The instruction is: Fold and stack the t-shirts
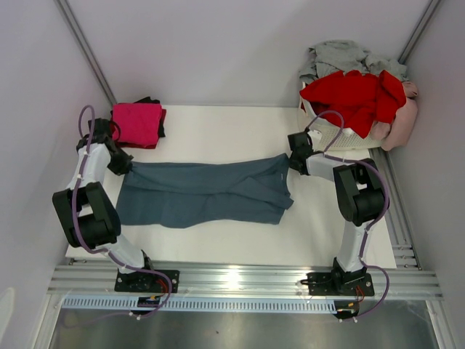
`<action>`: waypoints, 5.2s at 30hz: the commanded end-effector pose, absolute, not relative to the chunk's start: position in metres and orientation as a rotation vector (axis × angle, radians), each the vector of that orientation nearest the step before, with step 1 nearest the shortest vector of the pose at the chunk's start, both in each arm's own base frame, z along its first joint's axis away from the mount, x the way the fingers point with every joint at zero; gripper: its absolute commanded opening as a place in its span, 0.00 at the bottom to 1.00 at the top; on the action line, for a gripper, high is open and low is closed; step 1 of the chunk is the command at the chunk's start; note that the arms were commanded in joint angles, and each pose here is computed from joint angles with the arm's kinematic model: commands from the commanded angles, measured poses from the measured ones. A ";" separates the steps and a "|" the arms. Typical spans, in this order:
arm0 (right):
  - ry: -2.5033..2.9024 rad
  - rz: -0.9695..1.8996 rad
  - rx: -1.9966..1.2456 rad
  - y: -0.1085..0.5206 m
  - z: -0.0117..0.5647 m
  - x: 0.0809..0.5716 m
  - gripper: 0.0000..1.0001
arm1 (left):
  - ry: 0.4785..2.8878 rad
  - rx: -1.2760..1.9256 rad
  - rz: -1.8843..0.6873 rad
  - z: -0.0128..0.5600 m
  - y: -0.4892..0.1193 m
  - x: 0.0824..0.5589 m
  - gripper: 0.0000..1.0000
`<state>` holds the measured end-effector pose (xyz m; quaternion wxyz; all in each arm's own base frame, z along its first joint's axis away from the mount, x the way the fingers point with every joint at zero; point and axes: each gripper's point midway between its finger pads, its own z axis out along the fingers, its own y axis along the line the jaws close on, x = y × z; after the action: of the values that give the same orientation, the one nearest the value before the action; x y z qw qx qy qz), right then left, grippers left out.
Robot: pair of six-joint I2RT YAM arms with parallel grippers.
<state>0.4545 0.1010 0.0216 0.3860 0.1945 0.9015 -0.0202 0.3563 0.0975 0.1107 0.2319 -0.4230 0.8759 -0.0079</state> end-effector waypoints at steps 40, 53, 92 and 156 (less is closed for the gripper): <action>2.408 0.022 0.600 0.105 -0.004 0.448 0.00 | 2.372 -1.169 0.071 0.110 0.110 0.352 0.01; 2.441 -0.007 0.628 0.081 0.003 0.459 0.00 | 2.374 -1.178 0.095 0.107 0.115 0.352 0.01; 2.326 0.758 -0.156 0.283 0.090 0.414 0.32 | 2.463 -0.975 -0.543 0.080 0.023 0.390 0.48; 2.395 0.642 -0.171 0.250 0.114 0.309 0.34 | 2.658 -1.163 -0.283 0.053 0.095 0.403 0.31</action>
<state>0.2987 0.2415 0.0975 0.3004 -0.0596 0.9242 0.2280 0.4106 0.0921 0.0304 0.0952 -0.4010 0.9049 -0.1061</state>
